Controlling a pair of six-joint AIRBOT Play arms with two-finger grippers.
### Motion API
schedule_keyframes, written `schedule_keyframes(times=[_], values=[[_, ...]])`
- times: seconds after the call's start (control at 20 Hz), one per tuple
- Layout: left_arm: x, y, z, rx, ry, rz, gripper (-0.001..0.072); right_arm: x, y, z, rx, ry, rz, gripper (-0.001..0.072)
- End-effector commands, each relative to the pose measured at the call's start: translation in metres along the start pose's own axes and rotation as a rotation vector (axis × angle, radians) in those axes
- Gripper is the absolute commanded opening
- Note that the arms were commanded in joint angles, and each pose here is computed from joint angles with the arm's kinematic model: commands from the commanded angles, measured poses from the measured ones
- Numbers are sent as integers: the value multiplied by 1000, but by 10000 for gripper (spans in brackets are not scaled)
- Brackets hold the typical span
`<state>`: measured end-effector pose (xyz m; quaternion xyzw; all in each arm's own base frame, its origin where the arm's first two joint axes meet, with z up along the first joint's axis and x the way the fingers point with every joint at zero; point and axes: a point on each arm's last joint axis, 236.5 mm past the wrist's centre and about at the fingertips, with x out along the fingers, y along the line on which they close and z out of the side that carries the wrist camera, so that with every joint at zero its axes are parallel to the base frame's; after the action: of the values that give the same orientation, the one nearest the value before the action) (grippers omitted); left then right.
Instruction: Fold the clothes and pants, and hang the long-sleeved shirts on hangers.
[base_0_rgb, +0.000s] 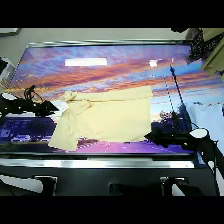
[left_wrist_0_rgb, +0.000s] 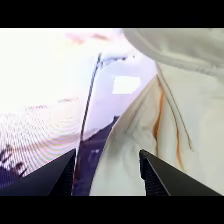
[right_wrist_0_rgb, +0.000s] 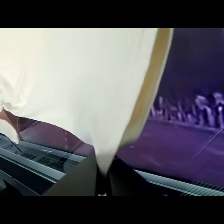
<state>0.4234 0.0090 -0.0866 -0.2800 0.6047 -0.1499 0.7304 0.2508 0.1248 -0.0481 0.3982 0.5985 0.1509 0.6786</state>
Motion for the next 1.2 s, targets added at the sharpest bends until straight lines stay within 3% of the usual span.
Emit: schedule_keyframes(times=[0.0,0.5,0.55,0.6,0.65,1.15], values=[[15,-2,3,4,-4,-59,456,-1,4,0,24,-4,12,28],[36,-17,-9,19,56,-112,452,-2,9,5,36,-25,34,28],[37,-18,-11,18,66,-117,419,-2,10,5,36,-25,34,28],[37,-19,-13,19,76,-123,306,-2,10,5,35,-26,35,28],[36,-20,-16,21,86,-128,248,-2,11,5,34,-29,38,28],[36,-20,-23,50,115,-131,255,-14,23,8,-11,-80,52,28]])
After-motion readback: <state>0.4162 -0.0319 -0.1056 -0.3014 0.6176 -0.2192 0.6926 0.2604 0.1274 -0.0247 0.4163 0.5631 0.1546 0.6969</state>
